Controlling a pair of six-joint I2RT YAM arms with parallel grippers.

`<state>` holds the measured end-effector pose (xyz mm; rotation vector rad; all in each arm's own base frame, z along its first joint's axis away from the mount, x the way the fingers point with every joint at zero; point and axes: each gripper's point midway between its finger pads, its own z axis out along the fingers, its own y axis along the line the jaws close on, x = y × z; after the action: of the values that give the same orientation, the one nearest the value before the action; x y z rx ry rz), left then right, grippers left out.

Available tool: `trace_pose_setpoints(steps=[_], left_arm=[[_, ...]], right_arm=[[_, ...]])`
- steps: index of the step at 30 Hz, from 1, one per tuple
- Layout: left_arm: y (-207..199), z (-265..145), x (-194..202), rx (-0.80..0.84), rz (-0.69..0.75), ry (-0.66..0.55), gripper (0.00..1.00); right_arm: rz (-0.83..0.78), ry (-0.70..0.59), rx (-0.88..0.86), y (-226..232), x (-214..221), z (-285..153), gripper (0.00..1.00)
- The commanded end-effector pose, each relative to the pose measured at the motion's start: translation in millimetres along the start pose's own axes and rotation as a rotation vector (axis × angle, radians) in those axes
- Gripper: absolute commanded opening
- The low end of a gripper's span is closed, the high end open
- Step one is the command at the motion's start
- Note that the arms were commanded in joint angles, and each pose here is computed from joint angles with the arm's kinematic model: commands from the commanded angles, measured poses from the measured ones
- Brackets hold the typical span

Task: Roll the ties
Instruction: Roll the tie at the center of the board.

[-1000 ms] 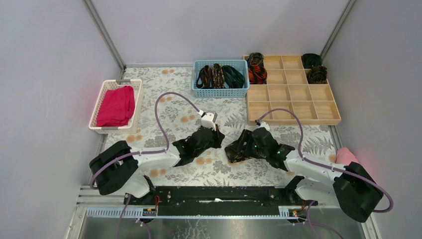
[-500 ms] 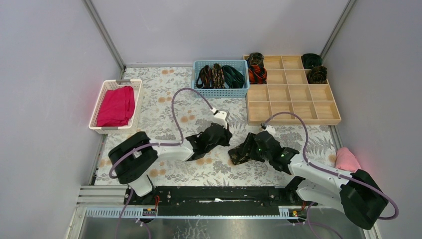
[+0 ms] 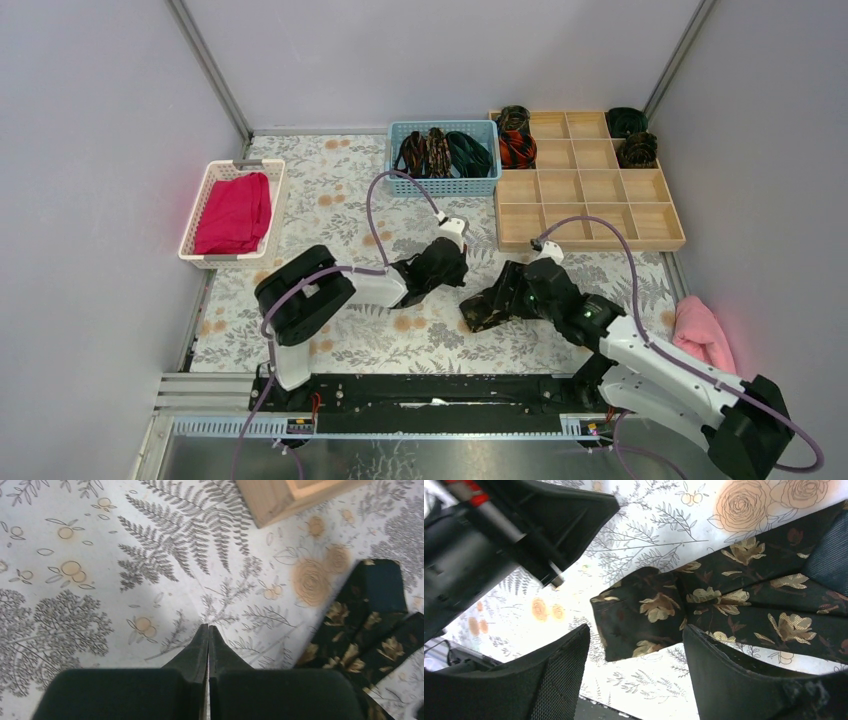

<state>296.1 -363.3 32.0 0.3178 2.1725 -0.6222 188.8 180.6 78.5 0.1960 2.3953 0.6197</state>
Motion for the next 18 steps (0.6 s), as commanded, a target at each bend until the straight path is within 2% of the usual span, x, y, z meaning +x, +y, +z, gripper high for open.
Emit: trace_pose_setpoints(steps=[1, 8, 18], left_arm=[[-1, 14, -14, 0.022, 0.023, -0.029, 0.0], [-1, 31, -7, 0.036, 0.023, 0.008, 0.0], [-28, 40, 13, 0.193, -0.014, 0.091, 0.0]], right_arm=[[-0.038, -0.009, 0.039, -6, -8, -20, 0.71], [-0.019, 0.097, 0.111, -28, 25, -23, 0.32], [-0.008, 0.161, 0.188, -47, 60, -4, 0.22]])
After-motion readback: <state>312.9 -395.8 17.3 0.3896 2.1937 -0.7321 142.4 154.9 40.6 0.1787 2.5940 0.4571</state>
